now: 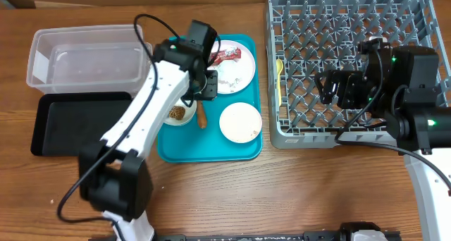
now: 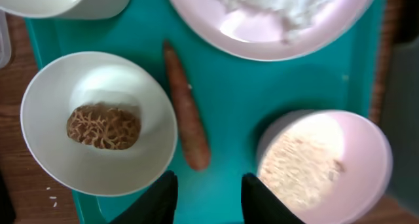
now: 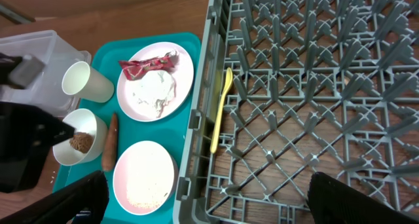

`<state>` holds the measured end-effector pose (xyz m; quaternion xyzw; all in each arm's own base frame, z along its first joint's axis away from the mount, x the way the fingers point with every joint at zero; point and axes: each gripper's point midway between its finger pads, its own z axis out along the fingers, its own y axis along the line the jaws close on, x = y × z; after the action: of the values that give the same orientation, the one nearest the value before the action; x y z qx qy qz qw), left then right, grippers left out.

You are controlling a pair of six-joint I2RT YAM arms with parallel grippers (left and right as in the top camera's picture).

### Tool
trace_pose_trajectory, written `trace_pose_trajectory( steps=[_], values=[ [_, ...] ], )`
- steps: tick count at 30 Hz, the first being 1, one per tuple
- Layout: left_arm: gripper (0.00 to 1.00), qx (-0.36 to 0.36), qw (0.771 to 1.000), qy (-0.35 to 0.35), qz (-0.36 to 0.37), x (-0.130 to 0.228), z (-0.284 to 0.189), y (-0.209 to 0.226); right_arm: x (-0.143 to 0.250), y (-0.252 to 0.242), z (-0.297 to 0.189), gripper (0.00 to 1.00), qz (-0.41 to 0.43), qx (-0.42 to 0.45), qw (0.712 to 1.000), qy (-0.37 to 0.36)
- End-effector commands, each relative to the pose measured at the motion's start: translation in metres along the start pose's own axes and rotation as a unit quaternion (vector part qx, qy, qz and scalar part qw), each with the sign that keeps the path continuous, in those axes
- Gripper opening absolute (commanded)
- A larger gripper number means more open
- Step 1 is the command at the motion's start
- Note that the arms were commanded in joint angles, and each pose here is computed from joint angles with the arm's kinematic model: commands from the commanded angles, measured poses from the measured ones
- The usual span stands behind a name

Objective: Sort waste into correct bins and load items into the dishwasher
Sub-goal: 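Move the left gripper over the bowl with brown food and grasp its rim, then carry the bowl left and tip the brown food onto the black tray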

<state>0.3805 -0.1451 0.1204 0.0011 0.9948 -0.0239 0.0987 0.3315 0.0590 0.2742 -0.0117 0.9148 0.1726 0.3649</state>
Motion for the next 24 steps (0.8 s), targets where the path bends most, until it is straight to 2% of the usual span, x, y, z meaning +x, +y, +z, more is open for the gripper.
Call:
trace_pose_trajectory(
  steps=[1, 8, 15, 24],
  values=[
    [0.36, -0.058, 0.997, 0.023, -0.041, 0.004, 0.033, 0.018, -0.011, 0.007, -0.008, 0.99, -0.009, -0.008, 1.0, -0.016],
    [0.4, -0.071, 0.995, 0.051, -0.043, 0.007, 0.066, 0.023, -0.009, 0.007, -0.008, 0.99, -0.008, -0.007, 1.0, -0.013],
    [0.34, -0.073, 0.995, 0.056, -0.037, 0.008, 0.07, 0.024, -0.009, 0.006, -0.008, 0.99, -0.008, -0.005, 1.0, -0.013],
    [0.32, -0.085, 0.993, 0.076, -0.035, 0.016, 0.087, 0.028, -0.009, 0.002, -0.008, 0.99, -0.007, 0.005, 1.0, -0.012]
  ],
)
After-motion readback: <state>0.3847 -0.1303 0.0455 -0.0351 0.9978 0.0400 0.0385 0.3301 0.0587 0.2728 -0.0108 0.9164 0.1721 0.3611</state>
